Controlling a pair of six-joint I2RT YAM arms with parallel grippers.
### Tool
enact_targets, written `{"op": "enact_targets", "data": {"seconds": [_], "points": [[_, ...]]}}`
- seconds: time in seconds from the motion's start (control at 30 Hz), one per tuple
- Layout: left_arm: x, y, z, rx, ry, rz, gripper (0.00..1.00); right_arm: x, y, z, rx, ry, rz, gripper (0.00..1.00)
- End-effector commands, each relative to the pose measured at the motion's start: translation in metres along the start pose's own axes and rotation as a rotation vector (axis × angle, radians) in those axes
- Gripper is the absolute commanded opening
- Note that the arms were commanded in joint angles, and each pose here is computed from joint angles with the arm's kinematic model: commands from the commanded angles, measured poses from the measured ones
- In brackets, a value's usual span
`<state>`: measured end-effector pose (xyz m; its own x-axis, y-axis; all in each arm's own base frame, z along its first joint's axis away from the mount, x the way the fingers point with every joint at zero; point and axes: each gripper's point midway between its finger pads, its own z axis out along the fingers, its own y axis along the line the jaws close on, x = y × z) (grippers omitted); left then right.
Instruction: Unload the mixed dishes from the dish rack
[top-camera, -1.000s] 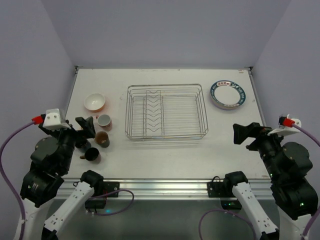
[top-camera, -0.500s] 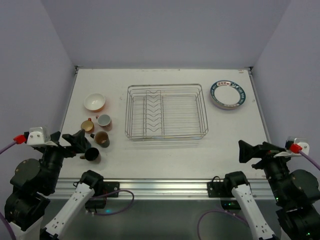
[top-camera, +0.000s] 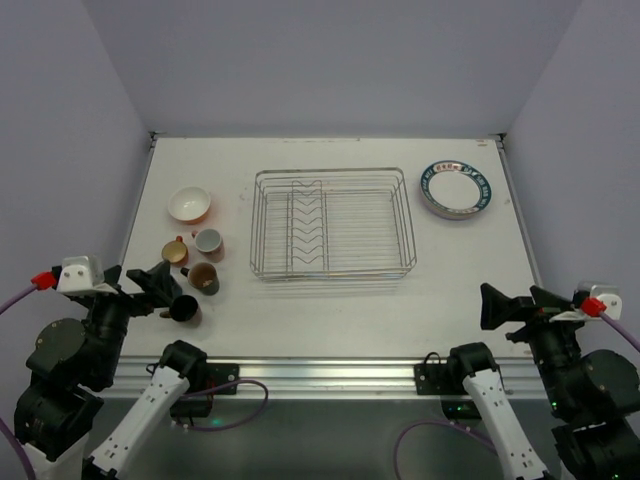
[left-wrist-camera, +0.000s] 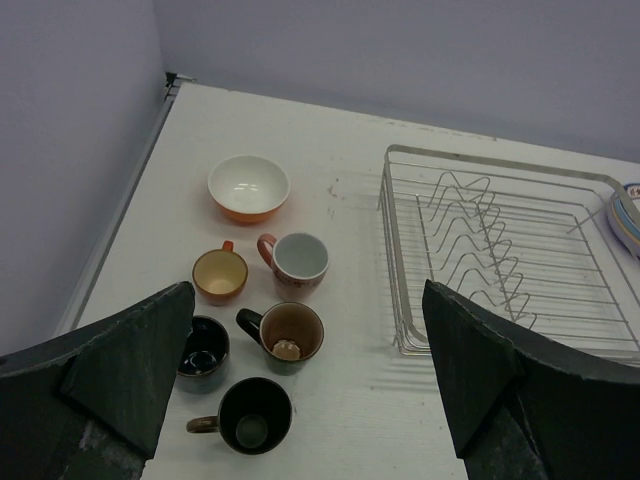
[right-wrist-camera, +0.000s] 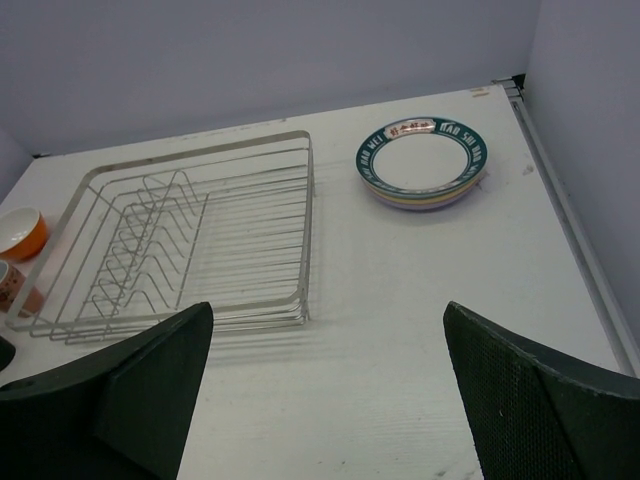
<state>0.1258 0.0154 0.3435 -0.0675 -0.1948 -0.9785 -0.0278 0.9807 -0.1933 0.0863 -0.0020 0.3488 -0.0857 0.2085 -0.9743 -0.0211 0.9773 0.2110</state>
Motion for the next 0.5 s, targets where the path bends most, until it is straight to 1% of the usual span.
{"op": "enact_targets", "data": {"seconds": [0.0, 0.2, 0.47], "points": [[-0.006, 0.005, -0.002, -0.023, -0.040, -0.007, 1.00, -0.006, 0.006, 0.003, -0.035, -0.044, -0.004, 0.99], [-0.010, 0.011, -0.004, -0.041, -0.076, -0.005, 1.00, -0.002, 0.010, 0.011, -0.056, -0.049, 0.008, 0.99], [-0.015, 0.018, -0.002, -0.070, -0.111, 0.063, 1.00, 0.001, 0.007, 0.024, -0.027, -0.035, -0.009, 0.99]]}}
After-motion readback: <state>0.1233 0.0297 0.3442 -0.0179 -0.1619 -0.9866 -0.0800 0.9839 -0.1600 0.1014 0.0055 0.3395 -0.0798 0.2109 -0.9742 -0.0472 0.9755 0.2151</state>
